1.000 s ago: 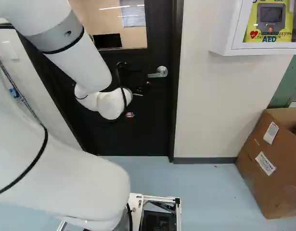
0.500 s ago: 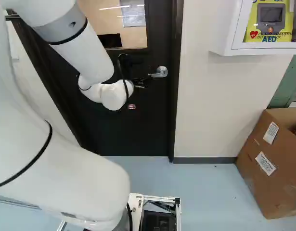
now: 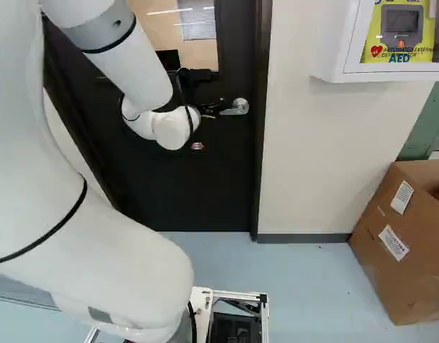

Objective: Open the door and move inside

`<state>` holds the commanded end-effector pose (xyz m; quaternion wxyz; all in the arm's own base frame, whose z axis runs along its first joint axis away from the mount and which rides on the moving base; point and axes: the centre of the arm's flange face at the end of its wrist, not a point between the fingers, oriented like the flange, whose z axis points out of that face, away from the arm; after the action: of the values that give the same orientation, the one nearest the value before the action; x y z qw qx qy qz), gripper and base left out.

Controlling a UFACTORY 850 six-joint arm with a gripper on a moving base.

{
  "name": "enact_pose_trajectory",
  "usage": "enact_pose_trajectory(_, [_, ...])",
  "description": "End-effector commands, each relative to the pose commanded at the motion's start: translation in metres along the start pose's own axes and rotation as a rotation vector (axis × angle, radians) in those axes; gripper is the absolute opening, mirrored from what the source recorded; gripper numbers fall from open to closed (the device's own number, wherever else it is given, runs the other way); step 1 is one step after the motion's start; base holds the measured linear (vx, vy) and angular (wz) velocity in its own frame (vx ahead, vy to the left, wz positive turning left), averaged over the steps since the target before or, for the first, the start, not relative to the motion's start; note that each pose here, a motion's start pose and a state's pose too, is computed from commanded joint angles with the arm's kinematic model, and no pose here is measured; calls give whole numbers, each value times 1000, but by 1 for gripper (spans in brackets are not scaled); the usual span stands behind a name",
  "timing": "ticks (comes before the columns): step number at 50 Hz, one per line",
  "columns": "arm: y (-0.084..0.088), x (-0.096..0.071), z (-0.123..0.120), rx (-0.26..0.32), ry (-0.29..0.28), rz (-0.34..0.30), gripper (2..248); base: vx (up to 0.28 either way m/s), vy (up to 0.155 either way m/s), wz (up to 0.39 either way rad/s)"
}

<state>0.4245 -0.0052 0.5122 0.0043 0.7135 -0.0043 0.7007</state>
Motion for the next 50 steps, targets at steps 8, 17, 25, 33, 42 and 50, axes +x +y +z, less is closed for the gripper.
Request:
enact_pose_trajectory(8, [0, 2, 11, 0, 1, 0, 247, 0, 0, 0])
enact_pose_trajectory(17, [0, 3, 22, 0, 1, 0, 247, 0, 0, 0])
enact_pose_trajectory(25, [0, 3, 31, 1, 0, 0, 247, 0, 0, 0])
enact_pose_trajectory(33, [0, 3, 36, 1, 0, 0, 247, 0, 0, 0])
enact_pose_trajectory(42, [0, 4, 41, 1, 0, 0, 247, 0, 0, 0])
enact_pose_trajectory(50, [0, 4, 45, 1, -1, 0, 247, 0, 0, 0])
